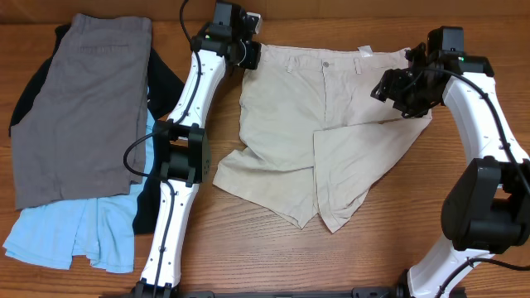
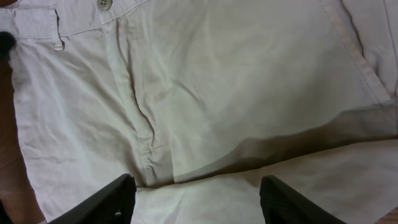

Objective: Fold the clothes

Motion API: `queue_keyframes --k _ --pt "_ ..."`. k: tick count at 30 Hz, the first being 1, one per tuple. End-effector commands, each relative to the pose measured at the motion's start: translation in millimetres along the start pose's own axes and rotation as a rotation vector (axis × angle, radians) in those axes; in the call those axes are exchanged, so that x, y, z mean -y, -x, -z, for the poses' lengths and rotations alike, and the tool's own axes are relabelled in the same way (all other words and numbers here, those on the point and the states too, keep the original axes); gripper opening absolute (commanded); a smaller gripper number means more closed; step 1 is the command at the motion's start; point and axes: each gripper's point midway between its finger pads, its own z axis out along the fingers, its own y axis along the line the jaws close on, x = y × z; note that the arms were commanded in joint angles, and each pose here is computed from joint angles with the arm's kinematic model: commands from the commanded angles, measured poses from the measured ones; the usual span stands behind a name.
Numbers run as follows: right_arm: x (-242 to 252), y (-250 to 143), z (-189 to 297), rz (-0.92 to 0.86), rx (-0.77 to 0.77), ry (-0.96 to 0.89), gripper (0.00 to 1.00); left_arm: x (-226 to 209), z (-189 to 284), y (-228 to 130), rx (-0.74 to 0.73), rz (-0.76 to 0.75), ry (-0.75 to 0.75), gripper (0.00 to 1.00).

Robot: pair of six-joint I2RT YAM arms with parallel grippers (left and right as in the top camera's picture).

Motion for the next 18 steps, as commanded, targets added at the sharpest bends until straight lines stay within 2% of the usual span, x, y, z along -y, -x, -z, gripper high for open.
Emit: queue_keyframes --k 1,2,8,16,17,18 --pt "0.7 -1.7 2.1 0.004 0.002 -0.003 0.68 7.8 -6.8 -3.0 -0.003 -0.014 -0.03 0.08" --pt "0.7 -1.7 2.1 0.004 0.002 -0.003 0.68 7.0 -6.8 -2.9 -0.003 -0.014 -0.027 0.04" --pt "1.3 -1.7 2.1 0.004 0.003 -0.006 0.68 -15.6 0.5 19.5 0.082 0.009 0.055 0.04" --pt "1.1 -1.4 2.1 0.004 0.004 -0.005 0.68 -71.0 43.9 63.9 0.248 0.112 0.117 0.06" --pt "1.1 -1.3 2.0 0.004 0.004 -0.005 0.68 -75.3 46.6 65.2 0.255 0.115 0.121 0.15" --pt "0.9 -1.2 2.1 0.004 0.004 -0.004 0.68 -78.2 48.3 65.6 0.257 0.118 0.125 0.31"
